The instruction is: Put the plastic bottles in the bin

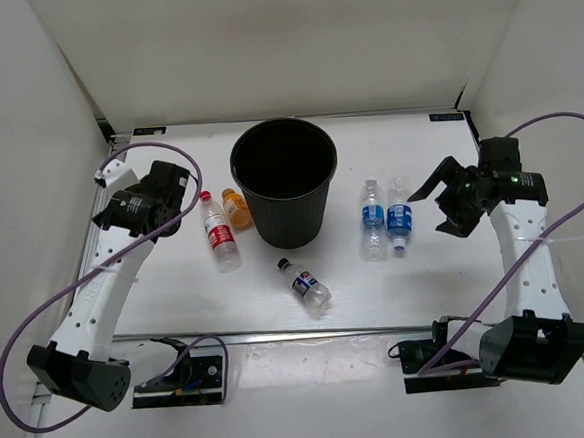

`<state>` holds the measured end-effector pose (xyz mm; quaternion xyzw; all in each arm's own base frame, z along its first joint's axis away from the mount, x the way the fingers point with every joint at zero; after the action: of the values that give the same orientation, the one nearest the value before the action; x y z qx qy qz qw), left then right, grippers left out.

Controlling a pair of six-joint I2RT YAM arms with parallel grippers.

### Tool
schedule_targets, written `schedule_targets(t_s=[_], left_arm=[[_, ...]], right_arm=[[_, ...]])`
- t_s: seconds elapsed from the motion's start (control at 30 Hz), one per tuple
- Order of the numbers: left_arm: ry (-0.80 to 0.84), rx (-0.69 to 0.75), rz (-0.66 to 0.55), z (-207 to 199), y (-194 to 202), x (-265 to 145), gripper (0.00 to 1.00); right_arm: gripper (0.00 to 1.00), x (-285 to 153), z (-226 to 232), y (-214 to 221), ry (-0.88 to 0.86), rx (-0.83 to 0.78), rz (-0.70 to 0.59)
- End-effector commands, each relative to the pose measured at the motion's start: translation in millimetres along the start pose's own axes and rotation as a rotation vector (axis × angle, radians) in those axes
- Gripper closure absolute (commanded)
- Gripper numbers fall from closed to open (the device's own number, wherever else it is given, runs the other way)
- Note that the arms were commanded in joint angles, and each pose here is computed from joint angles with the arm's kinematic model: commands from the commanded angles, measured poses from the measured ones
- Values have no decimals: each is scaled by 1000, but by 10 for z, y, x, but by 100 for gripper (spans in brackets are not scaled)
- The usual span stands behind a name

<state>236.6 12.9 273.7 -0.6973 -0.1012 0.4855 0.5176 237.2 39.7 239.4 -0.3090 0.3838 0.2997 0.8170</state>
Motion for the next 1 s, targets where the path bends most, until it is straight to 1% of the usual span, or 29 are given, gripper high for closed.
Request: schedule_targets(t_s=[0.0,0.07,0.1,0.13,0.17,0.2,0.3,0.37,0.43,0.5,0.57,0.6,0.67,0.8,0.83,0.97], left_arm=[[13,175,45,95,74,-31,0],[49,217,89,27,161,-20,0],[79,290,111,-4,233,9,0],[129,306,154,-80,328,10,0],[146,295,158,-97,354,12,0],[141,303,163,-93,399,41,0],[173,255,182,-81,424,-16,0],[246,235,178,-146,402,-70,0],[288,230,154,-179,343,-105,0],[337,233,147,-217,328,-138,0],[354,237,151,-241,333,-148,0],[354,237,151,-241,333,-148,0],[340,253,164,-231,364,-131,0],[317,290,198,-230,443,-92,0],[312,296,203,-213,453,-93,0],[313,302,214,-209,489,-85,0]], right_arm=[[0,-36,106,-216,-25,-47,-81],[0,-35,118,-235,-30,-51,-90],[0,-24,59,-302,14,-49,-130],[0,53,-11,-317,56,-20,-125],[0,94,-40,-338,79,-3,-123],[0,227,-106,-342,116,20,-87],[0,410,-119,-407,133,32,-44],[0,612,-171,-406,176,-2,-18],[0,777,-234,-457,204,-24,-31],[0,912,-286,-453,224,-58,-15],[0,1029,-323,-492,243,-94,-26],[0,1143,-327,-444,258,-140,5],[0,1243,-315,-443,280,-182,13],[0,1426,-184,-497,299,-259,9],[0,1441,-90,-559,286,-286,-13],[0,1623,-11,-654,296,-292,9]])
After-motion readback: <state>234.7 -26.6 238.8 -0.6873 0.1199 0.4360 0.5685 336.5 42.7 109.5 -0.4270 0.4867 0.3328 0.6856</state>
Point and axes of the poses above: each gripper's point midway between its finger pads, its own x axis out along the fingers, its own z axis along the line the jaws close on, y = z × x, the point moved 3 cm from there along -x, back along the fingers, and after that the axes turned 3 degrees about -x, right-handed, at the moved point
